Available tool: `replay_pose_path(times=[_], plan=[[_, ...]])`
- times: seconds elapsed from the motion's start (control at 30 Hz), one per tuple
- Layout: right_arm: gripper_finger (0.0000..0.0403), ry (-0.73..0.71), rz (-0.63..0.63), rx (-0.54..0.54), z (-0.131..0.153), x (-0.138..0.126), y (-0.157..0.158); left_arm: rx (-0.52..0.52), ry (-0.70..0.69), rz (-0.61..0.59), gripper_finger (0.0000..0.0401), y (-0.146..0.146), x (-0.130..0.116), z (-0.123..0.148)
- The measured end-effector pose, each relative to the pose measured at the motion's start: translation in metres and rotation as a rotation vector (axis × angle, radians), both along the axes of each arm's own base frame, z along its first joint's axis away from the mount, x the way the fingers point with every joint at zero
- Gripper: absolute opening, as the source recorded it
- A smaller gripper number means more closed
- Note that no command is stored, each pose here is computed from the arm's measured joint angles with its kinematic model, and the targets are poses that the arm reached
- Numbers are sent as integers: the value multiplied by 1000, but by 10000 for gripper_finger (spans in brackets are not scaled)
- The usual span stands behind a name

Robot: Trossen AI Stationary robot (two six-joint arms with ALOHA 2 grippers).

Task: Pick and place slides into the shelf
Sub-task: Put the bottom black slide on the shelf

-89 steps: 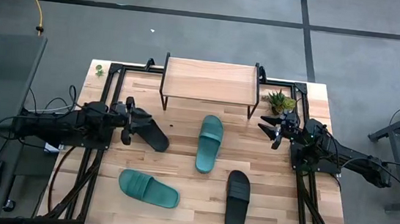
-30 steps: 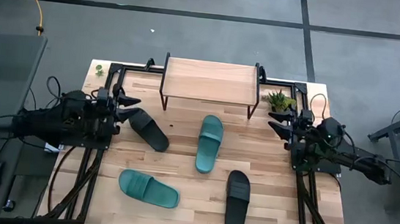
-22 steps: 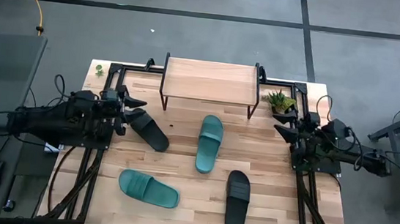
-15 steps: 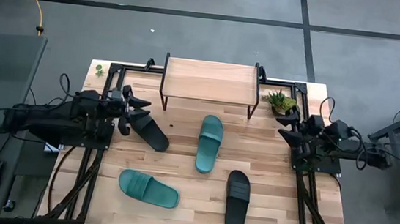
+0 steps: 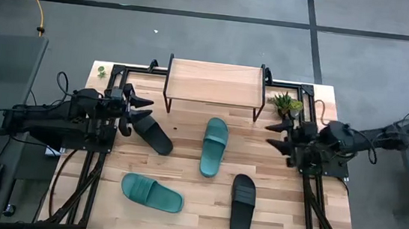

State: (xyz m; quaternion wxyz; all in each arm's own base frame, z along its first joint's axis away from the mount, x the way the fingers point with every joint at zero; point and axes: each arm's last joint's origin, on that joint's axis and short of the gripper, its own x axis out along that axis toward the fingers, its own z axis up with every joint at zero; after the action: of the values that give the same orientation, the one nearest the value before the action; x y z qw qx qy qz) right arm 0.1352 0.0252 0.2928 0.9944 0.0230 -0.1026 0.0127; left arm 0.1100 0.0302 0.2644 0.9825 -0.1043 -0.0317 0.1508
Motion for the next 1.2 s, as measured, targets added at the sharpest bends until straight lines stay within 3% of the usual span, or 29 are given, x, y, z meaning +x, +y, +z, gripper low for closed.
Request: replay_pose_path(times=[0.33, 0.67, 1.03, 1.2], plan=[[188, 328, -148, -150, 33, 58, 44, 23, 59, 35, 163, 1, 0, -5], [188, 582, -354, -299, 43, 91, 98, 76, 44, 67, 163, 2, -1, -2], [188, 717, -342, -368, 39, 117, 149, 92, 63, 78, 163, 1, -6, 15], [188, 797, -363, -328, 35, 122, 168, 121, 86, 104, 163, 1, -9, 21]])
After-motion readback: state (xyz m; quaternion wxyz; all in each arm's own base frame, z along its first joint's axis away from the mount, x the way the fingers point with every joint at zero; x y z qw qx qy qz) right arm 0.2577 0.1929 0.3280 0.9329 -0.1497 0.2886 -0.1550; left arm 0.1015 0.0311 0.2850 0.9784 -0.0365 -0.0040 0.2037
